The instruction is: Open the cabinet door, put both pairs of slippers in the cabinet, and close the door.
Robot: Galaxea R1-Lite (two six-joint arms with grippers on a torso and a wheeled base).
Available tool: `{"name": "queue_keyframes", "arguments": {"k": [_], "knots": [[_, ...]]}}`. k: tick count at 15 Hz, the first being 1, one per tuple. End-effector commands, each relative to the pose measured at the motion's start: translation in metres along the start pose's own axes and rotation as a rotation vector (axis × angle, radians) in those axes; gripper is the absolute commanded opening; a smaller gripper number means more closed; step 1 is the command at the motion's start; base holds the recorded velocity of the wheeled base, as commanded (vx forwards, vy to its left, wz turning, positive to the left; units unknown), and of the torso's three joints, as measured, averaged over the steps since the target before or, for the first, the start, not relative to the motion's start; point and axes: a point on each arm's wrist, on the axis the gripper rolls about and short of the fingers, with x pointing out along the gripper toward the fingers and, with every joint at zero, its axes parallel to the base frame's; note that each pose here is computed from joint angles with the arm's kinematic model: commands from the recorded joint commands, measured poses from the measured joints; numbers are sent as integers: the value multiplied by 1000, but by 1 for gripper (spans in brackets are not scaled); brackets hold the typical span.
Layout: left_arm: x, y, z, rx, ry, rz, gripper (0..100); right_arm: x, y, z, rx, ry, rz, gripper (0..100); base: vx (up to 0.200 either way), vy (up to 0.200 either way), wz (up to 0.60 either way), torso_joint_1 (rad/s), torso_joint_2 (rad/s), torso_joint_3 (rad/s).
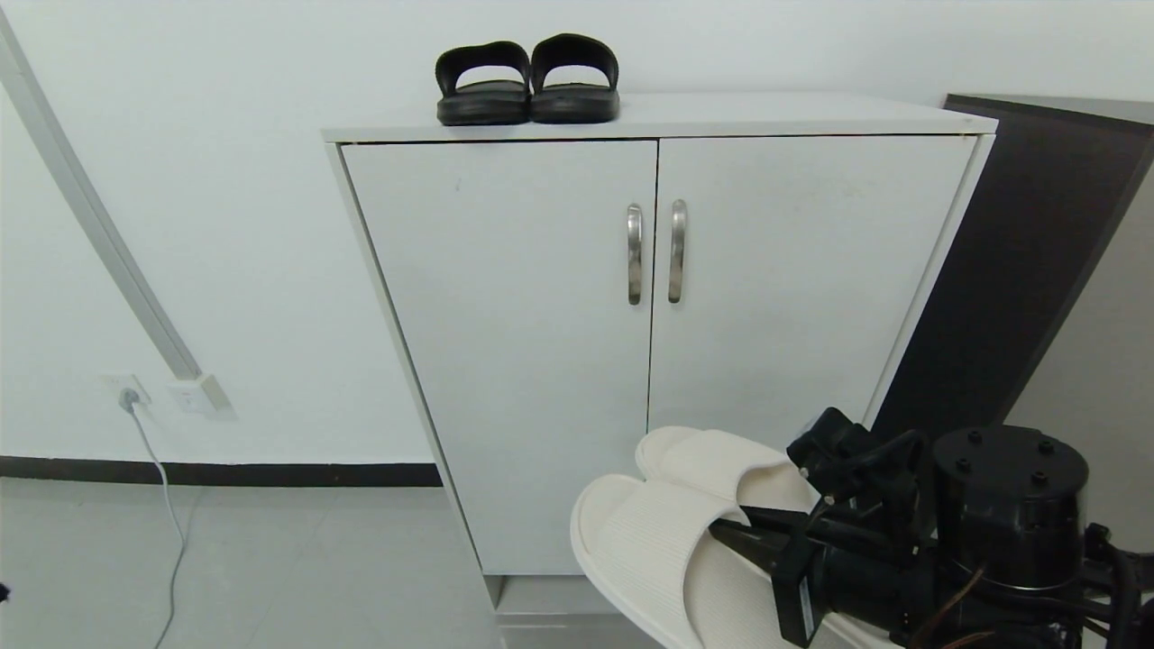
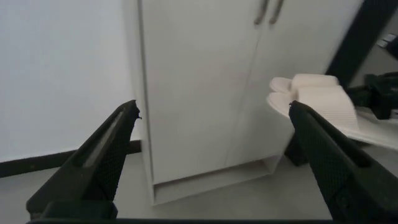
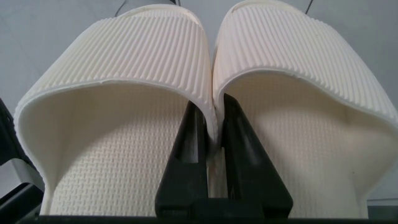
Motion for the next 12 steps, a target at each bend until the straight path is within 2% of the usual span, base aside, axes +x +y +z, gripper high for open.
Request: {"name": "queue_keyframes", "arguments": {"k": [1,3,5,7,9,12], "knots": [[36,8,9,-38,117,-71,100,0,1,1,-1,-4,3,0,0,0,0,0,0,0],[65,15,14,-42,131,-91,100,0,1,1,1,-4,3,0,0,0,0,0,0,0],[91,14,16,-47,155,-169,100,0,0,0,3,-1,1,0,0,0,0,0,0,0],[116,13,23,-45,147,-209,100,0,0,0,3,-2,1,0,0,0,0,0,0,0],[134,6,28,-70,145,-254,100,1,0,-1,3,4,2,0,0,0,0,0,0,0],[154,-19,32,-57,154,-326,100,1,1,-2,2,10,7,0,0,0,0,0,0,0]]}}
